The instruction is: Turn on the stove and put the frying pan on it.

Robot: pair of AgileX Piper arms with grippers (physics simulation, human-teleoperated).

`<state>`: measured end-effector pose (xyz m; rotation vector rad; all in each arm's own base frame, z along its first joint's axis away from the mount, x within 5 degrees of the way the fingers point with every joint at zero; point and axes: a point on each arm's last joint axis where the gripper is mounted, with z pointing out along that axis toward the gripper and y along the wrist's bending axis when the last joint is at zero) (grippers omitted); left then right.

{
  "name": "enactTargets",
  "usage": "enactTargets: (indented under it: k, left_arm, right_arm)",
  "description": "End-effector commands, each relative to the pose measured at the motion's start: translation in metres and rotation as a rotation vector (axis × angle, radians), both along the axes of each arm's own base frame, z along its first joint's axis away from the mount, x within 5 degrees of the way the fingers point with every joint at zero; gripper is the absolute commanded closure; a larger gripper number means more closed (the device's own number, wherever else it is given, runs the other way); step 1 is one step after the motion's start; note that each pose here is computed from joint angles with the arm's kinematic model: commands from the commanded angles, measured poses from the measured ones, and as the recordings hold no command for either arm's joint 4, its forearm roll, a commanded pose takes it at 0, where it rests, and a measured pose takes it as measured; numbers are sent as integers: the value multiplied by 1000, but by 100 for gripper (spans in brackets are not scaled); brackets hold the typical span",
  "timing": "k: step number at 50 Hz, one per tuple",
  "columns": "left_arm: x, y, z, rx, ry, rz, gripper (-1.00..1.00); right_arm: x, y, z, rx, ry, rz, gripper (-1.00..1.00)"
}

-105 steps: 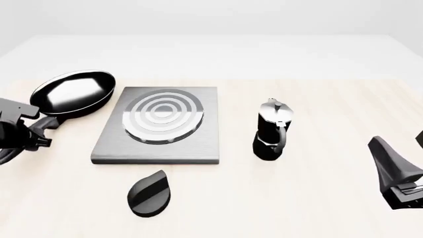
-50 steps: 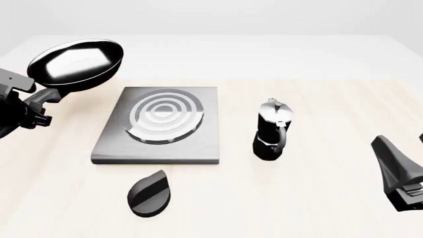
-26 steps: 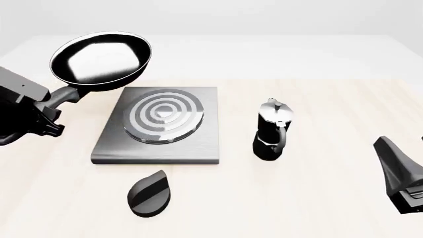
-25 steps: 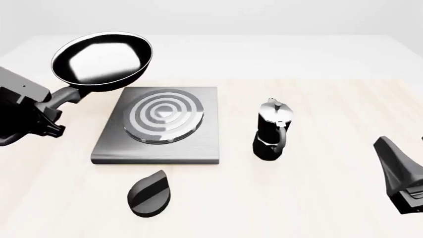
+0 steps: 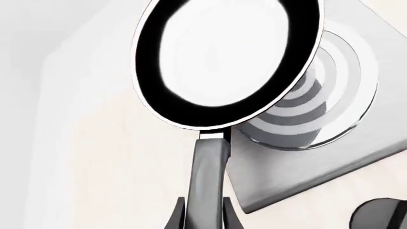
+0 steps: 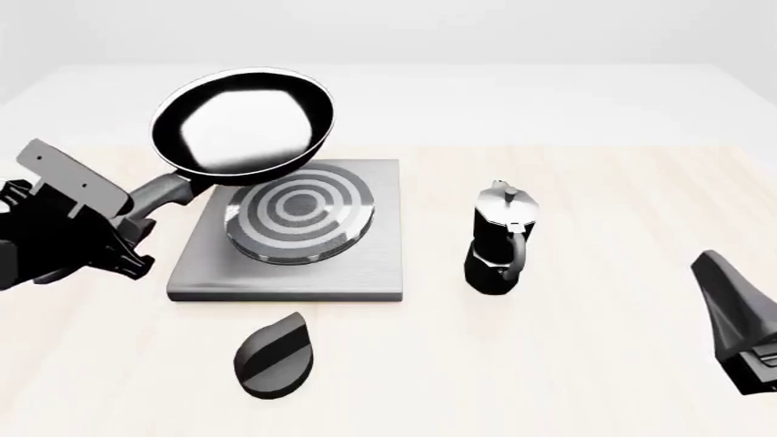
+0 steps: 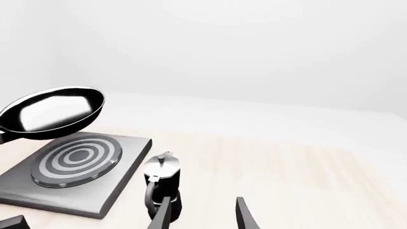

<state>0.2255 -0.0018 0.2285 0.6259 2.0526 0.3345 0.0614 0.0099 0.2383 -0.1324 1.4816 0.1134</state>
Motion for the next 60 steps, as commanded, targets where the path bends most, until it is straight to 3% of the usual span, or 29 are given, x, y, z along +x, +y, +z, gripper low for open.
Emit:
enactTargets:
  k: [1,15,60]
  left_arm:
    - [-7,-13,12,-98,-48,-1,100]
    - [-20,-20,2,-101,-25,-36,100]
    - [-21,-22,-41,-83,41,-49,100]
  right_arm:
    - [-1,0,1,1,-1,-4,-100]
    - [-3,-1,1,1,-2,-3,-100]
    - [-3,-1,2,2,-3,-4,-100]
